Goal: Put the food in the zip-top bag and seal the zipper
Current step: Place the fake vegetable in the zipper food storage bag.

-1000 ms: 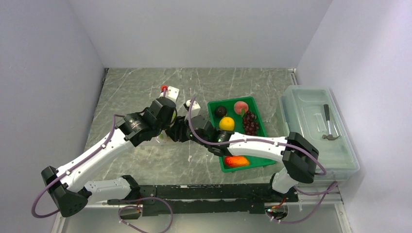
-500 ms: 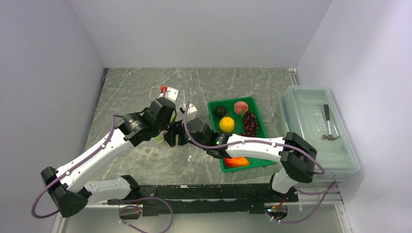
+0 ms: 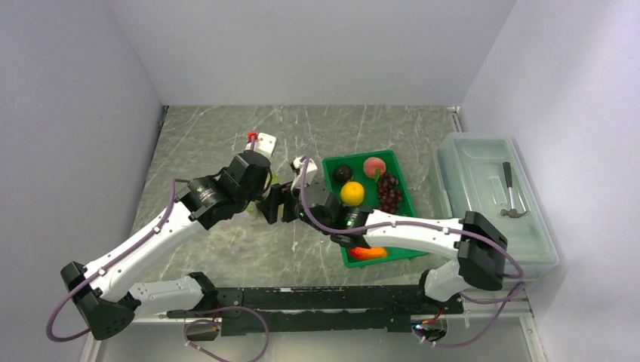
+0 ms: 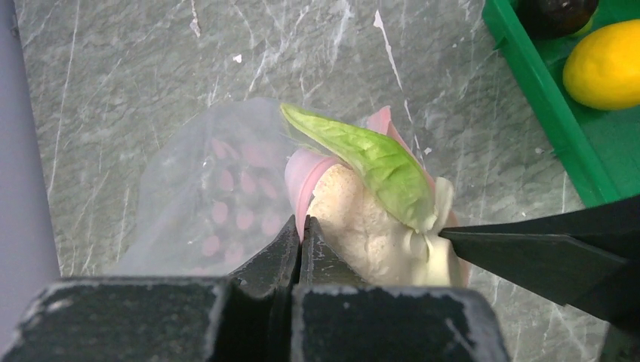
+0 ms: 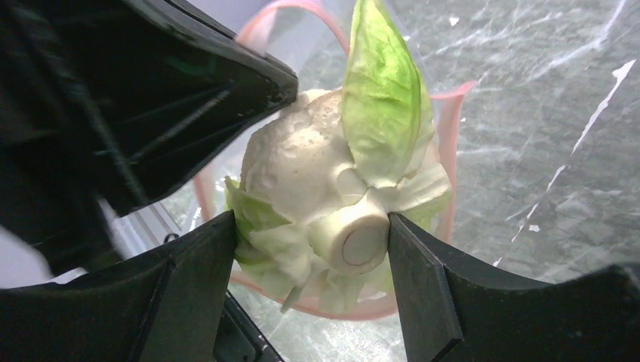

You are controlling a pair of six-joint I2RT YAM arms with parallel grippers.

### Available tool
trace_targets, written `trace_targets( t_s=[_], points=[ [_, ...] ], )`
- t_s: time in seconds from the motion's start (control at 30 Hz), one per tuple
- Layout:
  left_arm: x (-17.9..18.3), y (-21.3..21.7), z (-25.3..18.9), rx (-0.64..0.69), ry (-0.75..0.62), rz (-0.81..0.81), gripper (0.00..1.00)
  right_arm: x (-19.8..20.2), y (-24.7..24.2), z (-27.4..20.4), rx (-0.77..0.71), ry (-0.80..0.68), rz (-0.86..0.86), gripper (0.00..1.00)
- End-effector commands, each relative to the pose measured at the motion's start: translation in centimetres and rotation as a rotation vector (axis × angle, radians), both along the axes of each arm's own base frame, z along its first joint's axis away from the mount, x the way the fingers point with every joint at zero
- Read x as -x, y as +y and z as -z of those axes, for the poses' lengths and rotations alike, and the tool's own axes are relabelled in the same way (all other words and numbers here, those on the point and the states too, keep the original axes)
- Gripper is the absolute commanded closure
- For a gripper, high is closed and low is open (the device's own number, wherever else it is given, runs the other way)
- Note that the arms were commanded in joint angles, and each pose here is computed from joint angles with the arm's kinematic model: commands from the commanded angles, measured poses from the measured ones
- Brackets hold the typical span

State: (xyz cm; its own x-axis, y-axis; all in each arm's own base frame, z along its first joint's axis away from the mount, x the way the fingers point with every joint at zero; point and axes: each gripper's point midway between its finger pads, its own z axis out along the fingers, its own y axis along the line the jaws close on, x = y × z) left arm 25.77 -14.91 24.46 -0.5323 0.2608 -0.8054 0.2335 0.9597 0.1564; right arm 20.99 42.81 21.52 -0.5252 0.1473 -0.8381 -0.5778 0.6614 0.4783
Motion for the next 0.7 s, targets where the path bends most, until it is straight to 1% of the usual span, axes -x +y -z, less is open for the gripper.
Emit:
trace_targets(
  t_s=[0.0,0.27,0.43,0.57,0.67],
  points=[
    [-0.3,-0.6,-1.4,0.061,-0.050,0.010,1.00,-0.1,-1.3,-4.7,-0.092,-0.068,0.045,0.26],
    [-0.3,-0.6,-1.6,0.069,-0.053,0.009,1.00,-0.3,-2.4,-5.0,-0.073,-0.071,0.081,0.23],
    [-0.2,-0.7,-1.7,0.079,-0.057,0.011,1.00,-0.5,-1.3,-3.9,-0.065,-0.045,0.073,0.22],
    [-0.2,-0.7,-1.9,0.090,-0.063,0.016,1.00,-0.5,0.4,-2.7,-0.055,-0.016,0.047,0.22],
    [-0.1,-0.7,-2.0,0.095,-0.068,0.018,1.00,-0.6,1.8,-1.9,-0.044,0.009,0.031,0.15]
  ],
)
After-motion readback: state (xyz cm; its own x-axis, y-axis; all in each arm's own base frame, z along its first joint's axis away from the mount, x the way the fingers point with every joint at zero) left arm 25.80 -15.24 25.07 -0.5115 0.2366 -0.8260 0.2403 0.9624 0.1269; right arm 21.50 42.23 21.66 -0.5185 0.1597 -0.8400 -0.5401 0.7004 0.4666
